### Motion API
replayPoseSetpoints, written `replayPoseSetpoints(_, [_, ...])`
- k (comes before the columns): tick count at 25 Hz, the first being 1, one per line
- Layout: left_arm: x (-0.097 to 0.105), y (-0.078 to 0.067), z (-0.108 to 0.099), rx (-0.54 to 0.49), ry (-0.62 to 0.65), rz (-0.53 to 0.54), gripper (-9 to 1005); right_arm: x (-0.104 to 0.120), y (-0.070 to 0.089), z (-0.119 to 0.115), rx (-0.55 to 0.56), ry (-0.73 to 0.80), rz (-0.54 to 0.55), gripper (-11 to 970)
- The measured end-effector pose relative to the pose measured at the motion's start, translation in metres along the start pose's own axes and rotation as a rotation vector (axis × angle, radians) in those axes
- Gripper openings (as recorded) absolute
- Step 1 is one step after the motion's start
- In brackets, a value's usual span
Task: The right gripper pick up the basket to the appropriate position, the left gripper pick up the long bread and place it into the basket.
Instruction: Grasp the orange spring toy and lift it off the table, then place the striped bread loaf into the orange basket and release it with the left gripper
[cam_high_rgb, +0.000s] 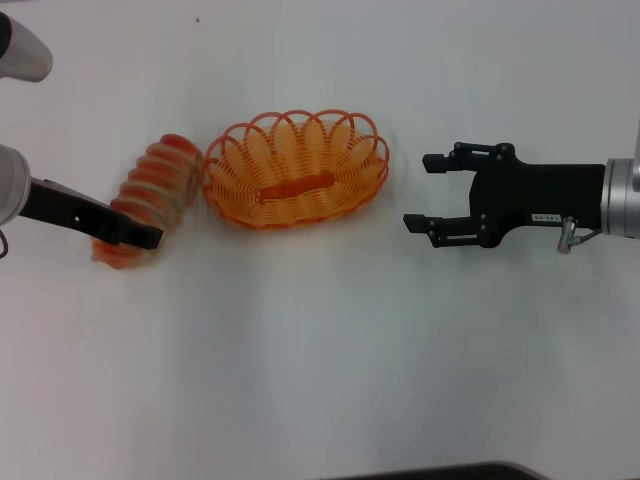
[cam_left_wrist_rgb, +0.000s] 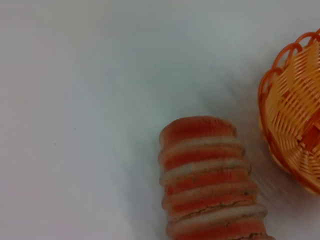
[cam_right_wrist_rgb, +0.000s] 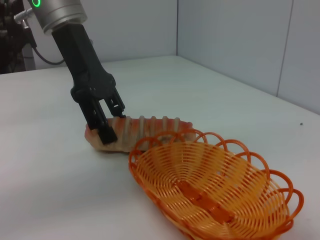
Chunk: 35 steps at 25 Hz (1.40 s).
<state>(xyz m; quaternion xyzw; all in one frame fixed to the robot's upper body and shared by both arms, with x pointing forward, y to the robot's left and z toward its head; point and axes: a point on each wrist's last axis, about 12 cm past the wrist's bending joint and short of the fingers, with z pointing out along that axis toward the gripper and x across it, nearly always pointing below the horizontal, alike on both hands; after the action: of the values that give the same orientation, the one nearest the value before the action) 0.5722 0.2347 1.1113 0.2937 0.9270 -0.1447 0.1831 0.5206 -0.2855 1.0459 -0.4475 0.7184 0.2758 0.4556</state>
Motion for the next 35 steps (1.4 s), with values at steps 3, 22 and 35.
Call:
replayPoseSetpoints(3, [0.000, 0.000, 0.000, 0.000, -0.001, 0.000, 749, -0.001, 0.000, 0.000, -0.001, -0.001, -0.001, 841])
replayPoseSetpoints(22, [0.000, 0.016, -0.017, -0.053, -0.085, -0.047, 556, -0.002, -0.001, 0.001, 0.000, -0.001, 0.000, 841])
replayPoseSetpoints(35, [-0.021, 0.006, -0.048, -0.055, -0.290, 0.338, 482, -0.001, -0.002, 0.001, 0.007, 0.000, 0.002, 841])
